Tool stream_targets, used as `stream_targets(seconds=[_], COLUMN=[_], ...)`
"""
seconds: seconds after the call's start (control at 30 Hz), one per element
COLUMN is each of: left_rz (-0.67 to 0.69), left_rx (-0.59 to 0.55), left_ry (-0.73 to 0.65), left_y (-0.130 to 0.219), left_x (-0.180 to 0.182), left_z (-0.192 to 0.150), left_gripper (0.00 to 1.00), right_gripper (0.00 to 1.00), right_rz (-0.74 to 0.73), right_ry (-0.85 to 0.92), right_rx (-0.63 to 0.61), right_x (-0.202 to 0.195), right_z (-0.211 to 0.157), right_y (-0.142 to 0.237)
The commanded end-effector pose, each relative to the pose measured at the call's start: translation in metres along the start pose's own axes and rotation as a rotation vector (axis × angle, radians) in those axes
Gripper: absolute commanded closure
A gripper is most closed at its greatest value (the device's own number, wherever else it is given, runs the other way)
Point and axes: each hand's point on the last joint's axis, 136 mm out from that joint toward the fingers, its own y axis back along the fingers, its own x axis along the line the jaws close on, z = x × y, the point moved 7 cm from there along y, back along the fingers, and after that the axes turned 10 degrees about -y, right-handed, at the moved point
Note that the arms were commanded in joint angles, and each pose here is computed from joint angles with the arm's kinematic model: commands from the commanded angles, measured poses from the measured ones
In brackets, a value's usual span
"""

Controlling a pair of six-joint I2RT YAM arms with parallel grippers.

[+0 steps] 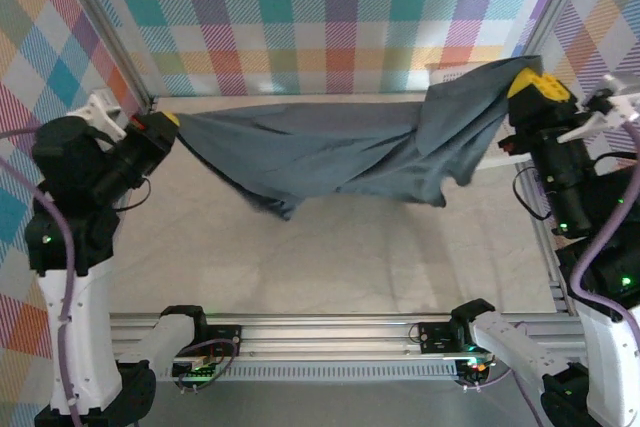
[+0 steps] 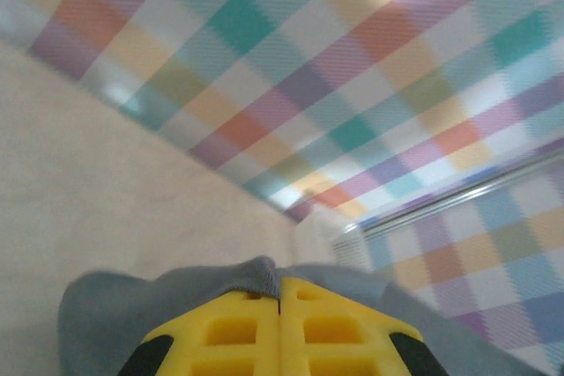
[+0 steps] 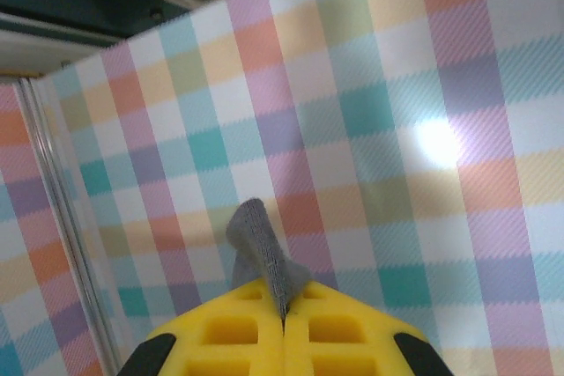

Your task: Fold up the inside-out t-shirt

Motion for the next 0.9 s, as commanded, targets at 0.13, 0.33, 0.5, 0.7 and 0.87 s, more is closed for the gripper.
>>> stream_targets(seconds=[0.13, 0.33, 0.5, 0.7, 0.87], left_rz=[0.027, 0.052, 0.245, 0.279, 0.327], left_rx=[0.138, 0.361, 0.541, 0.576, 0.705], left_ry=[0.086, 0.138, 0.122, 0.122, 0.114], left_y=[-0.074, -0.18, -0.223, -0.225, -0.18], left_x=[0.034, 0.11, 0.181, 0.197, 0.16], left_z=[-0.013, -0.079, -0.143, -0.165, -0.214], left_gripper=[1.0, 1.0, 1.0, 0.63, 0.62], right_gripper=[1.0, 1.0, 1.0, 1.0, 1.0], right_rz=[-0.136, -0.356, -0.557, -0.447, -0.445], right_ry=[0.096, 0.158, 0.097, -0.039, -0.095], right_rx=[0.103, 0.364, 0.54, 0.744, 0.781], right_x=[-0.013, -0.073, -0.152, -0.165, -0.166], right_z=[-0.023, -0.126, -0.197, -0.259, -0.271], right_y=[-0.048, -0.099, -0.112, -0.112, -0.101])
